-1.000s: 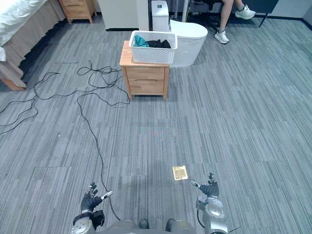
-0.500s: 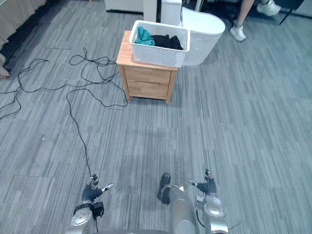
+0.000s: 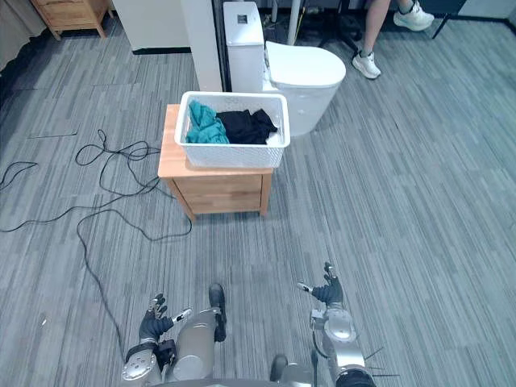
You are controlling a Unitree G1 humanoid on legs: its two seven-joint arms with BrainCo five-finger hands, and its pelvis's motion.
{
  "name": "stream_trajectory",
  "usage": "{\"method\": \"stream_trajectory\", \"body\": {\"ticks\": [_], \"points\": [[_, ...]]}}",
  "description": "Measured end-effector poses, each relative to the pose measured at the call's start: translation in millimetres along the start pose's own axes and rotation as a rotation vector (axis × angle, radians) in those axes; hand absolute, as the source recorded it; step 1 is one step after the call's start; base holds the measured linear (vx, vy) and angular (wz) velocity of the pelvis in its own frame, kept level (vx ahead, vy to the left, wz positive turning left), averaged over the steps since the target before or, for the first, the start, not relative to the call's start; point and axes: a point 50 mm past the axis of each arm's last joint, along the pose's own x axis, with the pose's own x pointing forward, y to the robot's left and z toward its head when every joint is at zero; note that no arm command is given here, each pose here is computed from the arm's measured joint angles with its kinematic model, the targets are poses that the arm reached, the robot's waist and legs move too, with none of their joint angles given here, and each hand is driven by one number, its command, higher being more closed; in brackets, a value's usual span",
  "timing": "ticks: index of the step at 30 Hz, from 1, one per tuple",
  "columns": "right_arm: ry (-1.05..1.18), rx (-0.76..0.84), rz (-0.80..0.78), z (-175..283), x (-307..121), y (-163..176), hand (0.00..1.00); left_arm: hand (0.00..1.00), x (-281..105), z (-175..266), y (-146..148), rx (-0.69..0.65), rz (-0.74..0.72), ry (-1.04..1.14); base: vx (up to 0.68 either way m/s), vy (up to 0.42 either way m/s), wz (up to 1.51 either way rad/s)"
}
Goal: Pick up the laundry basket with both hands and put the clothes into the washing machine.
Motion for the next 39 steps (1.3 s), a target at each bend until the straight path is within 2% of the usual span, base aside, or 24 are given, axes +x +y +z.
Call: {"method": "stream_trajectory", "body": {"ticks": [6, 13, 18, 29, 39], "points": [[0.026, -0.023, 0.026, -8.8, -5.5, 6.2, 0.0, 0.0, 0.4, -2.2, 9.8, 0.038, 0.012, 0.015, 0.46, 0.179, 0.32], [0.054, -0.021, 0.011, -18.4, -11.0, 1.2, 0.0, 0.0, -2.9, -15.4, 12.8, 0.064, 0.014, 0.068, 0.36, -0.054, 0.32], [0.066, -0.018, -0.017, -26.4, -21.2, -9.1, 0.0, 0.0, -8.6, -23.1, -2.5, 0.034, -0.012, 0.09, 0.3, -0.208, 0.17], [0.063, 0.011, -0.082, -25.0, -19.3, -22.6, 0.0, 0.0, -5.5, -20.5, -1.4, 0.044, -0.025, 0.086, 0.21, 0.066, -0.35], [-0.154, 0.039, -0.187, 32.1, -2.6, -40.3, 0.0, 0.0, 0.0, 34.1, 22.9, 0.033, 0.051, -0.154, 0.04, 0.039, -0.03]]}}
